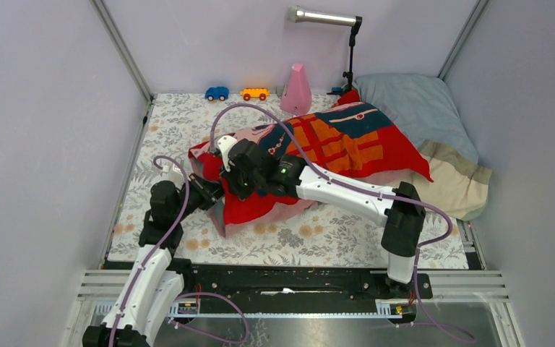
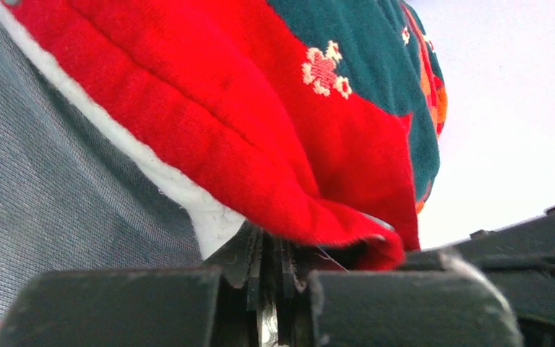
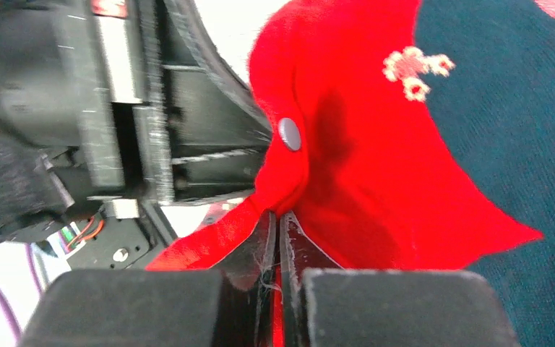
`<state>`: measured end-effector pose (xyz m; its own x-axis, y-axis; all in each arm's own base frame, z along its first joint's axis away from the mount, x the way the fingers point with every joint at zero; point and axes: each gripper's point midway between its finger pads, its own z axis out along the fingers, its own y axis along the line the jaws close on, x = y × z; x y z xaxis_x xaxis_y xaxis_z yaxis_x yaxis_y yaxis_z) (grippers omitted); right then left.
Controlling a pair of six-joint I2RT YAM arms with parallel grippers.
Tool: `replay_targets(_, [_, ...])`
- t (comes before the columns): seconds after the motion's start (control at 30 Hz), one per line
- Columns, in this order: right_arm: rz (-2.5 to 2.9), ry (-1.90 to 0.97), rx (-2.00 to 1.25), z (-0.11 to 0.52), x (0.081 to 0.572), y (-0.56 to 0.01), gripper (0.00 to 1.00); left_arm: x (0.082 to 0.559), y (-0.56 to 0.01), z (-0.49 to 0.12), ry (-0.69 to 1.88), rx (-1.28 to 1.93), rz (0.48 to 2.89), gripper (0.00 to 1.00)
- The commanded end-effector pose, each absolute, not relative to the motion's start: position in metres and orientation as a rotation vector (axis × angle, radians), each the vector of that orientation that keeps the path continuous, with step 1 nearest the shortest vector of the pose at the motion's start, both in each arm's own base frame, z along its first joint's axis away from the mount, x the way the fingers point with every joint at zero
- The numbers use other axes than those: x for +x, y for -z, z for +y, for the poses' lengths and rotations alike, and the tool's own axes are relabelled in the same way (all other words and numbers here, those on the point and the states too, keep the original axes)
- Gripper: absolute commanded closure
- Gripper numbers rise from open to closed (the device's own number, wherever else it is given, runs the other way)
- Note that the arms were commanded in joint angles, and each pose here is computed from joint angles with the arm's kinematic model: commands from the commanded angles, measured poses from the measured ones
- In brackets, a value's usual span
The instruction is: Remove the pillowcase from the pillow
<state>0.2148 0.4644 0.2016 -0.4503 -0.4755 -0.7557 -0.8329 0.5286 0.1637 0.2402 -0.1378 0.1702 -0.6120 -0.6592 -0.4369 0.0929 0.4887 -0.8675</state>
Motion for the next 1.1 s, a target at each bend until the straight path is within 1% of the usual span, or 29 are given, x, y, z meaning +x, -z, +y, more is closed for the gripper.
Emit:
replay_targets(0.0, [2.1, -0.482, -0.859, 0.424, 0.259, -0.218, 1.0, 0.254, -0.248, -0.123, 1.044, -0.338, 1.767, 1.0])
replay_targets(0.17, [2.154, -0.411, -0.548, 0.34, 0.305, -0.223, 1.0, 0.26, -0.272, -0.084, 0.765, -0.431, 1.762, 1.0])
replay_targets(0.33, [2.095, -0.358, -0.213, 0.245, 0.328, -0.233, 1.0, 0.254, -0.291, -0.068, 0.668, -0.453, 1.733, 1.0])
replay_targets(0.43, [2.039, -0.184, -0.01, 0.197, 0.336, -0.239, 1.0, 0.254, -0.292, -0.06, 0.607, -0.474, 1.753, 1.0])
replay_targets(0.5, [2.006, -0.136, 0.062, 0.179, 0.334, -0.243, 1.0, 0.256, -0.294, -0.057, 0.583, -0.483, 1.776, 1.0])
replay_targets(0.53, [1.99, -0.173, 0.05, 0.181, 0.332, -0.248, 1.0, 0.256, -0.295, -0.058, 0.582, -0.481, 1.787, 1.0])
replay_targets(0.6, [1.972, -0.353, -0.102, 0.209, 0.32, -0.255, 1.0, 0.257, -0.297, -0.063, 0.613, -0.464, 1.793, 1.0])
replay_targets(0.7, [1.938, -0.745, -0.448, 0.271, 0.278, -0.27, 0.71, 0.257, -0.302, -0.083, 0.742, -0.402, 1.77, 1.0])
replay_targets(0.77, [1.976, -0.852, -0.537, 0.292, 0.261, -0.277, 0.7, 0.256, -0.305, -0.099, 0.855, -0.358, 1.747, 1.0])
replay_targets(0.8, [2.003, -0.854, -0.603, 0.301, 0.251, -0.278, 0.61, 0.255, -0.309, -0.107, 0.927, -0.346, 1.733, 1.0])
replay_targets(0.83, [2.0, -0.843, -0.679, 0.313, 0.239, -0.283, 0.45, 0.253, -0.312, -0.116, 0.993, -0.319, 1.725, 1.0])
replay_targets(0.87, [1.986, -0.816, -0.734, 0.322, 0.23, -0.288, 0.28, 0.252, -0.316, -0.124, 1.047, -0.291, 1.72, 1.0])
replay_targets(0.9, [1.962, -0.803, -0.784, 0.332, 0.219, -0.295, 0.21, 0.252, -0.319, -0.13, 1.09, -0.272, 1.722, 1.0])
replay_targets(0.93, [1.931, -0.807, -0.818, 0.341, 0.211, -0.304, 0.16, 0.253, -0.323, -0.134, 1.116, -0.252, 1.719, 1.0])
replay_targets(1.0, [1.899, -0.828, -0.856, 0.354, 0.199, -0.314, 0.1, 0.254, -0.327, -0.137, 1.135, -0.235, 1.722, 1.0])
replay_targets(1.07, [1.875, -0.814, -0.881, 0.363, 0.193, -0.319, 0.08, 0.255, -0.331, -0.137, 1.132, -0.228, 1.714, 1.0])
